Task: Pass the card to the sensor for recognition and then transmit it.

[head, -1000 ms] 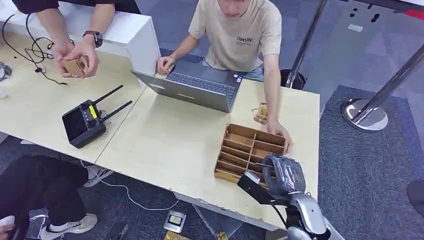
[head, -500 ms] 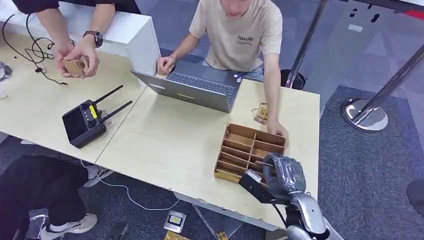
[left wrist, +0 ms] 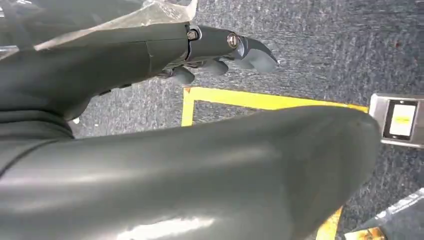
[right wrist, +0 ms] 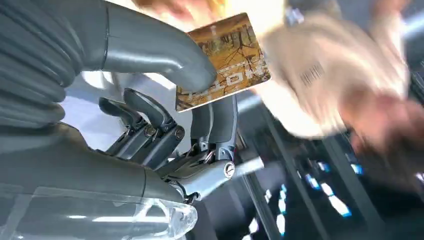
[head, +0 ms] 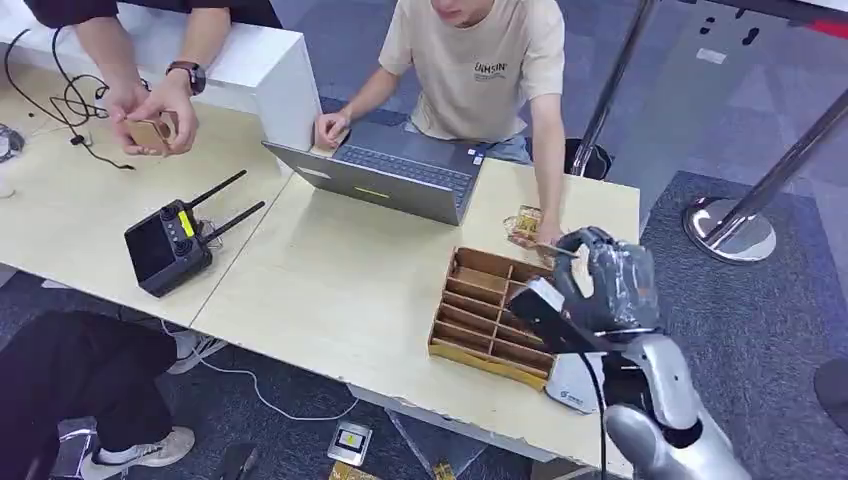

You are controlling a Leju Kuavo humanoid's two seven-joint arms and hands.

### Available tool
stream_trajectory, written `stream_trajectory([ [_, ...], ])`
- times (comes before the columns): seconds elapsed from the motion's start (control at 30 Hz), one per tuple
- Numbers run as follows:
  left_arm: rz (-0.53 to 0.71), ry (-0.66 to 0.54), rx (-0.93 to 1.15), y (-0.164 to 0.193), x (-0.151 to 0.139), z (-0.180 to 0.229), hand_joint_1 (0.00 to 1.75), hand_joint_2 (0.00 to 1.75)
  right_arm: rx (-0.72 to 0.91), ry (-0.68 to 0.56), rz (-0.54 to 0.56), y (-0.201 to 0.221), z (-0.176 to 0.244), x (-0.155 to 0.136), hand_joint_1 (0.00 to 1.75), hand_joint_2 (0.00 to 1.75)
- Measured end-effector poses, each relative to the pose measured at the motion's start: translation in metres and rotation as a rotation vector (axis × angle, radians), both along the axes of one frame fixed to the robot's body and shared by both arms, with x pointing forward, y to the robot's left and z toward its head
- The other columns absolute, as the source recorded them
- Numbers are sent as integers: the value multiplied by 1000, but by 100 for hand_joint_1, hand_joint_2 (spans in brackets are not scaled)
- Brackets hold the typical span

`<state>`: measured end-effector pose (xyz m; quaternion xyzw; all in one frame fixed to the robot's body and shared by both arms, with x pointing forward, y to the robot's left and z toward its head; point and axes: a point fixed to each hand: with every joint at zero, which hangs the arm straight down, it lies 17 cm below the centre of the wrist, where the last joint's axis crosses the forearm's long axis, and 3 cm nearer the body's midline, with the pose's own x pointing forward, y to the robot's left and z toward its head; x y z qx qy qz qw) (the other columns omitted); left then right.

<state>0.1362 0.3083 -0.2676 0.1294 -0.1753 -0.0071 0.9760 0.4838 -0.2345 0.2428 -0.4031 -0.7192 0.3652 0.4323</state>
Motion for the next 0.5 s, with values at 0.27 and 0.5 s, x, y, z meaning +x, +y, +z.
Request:
stream_trajectory([
  [0.27,-46,-6,-10,-5,2,0,0,0,51,-184,76,-4,124,13,175,175],
  [0.5,-100,-22,-25,-18,16,3,0,0,107,-209,150,-17,169,48,175,175],
])
